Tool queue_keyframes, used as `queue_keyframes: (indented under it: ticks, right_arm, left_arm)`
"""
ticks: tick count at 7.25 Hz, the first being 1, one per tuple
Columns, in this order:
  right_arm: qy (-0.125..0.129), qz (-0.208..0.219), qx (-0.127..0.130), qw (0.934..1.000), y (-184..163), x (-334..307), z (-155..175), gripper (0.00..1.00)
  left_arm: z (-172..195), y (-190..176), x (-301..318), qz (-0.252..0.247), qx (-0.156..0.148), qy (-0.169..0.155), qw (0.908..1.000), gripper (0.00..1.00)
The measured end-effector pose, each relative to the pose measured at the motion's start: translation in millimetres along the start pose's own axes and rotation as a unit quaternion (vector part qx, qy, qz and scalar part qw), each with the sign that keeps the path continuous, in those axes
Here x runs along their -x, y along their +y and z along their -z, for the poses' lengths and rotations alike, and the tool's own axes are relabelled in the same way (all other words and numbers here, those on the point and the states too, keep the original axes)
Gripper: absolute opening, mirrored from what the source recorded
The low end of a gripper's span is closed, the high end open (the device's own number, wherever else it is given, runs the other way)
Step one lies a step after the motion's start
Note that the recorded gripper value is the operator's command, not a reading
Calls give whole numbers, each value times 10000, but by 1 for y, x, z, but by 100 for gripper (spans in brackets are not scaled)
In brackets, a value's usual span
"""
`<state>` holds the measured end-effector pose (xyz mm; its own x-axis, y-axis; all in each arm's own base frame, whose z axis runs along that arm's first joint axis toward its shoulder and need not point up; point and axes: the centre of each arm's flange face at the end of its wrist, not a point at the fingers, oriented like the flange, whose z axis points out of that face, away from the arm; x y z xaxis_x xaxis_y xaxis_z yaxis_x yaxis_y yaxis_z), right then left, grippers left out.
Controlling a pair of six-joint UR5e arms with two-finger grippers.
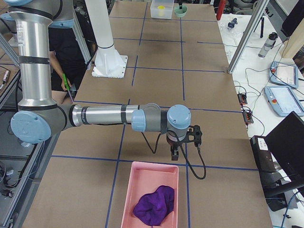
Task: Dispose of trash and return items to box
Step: 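Lift the pale green bowl and carry it toward the clear bin, then lower the pale green bowl into the clear bin and release it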
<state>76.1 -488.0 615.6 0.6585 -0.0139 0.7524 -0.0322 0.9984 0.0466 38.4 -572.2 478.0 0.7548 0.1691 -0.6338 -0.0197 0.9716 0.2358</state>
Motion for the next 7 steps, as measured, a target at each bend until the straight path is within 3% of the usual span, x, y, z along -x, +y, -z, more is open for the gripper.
queue_keyframes:
  ticks: [3,5,7]
  right_arm:
    - [-12,30,-27,10000,0,3,2,100]
    - [-13,45,-40,10000,0,4,4,100]
    - [-13,55,-47,10000,-1,5,4,100]
  left_arm:
    - [-3,30,153,2,195,-218,9996,0]
    - [-14,73,241,106,444,-359,9983,0]
    - [-43,136,281,231,738,-593,9952,0]
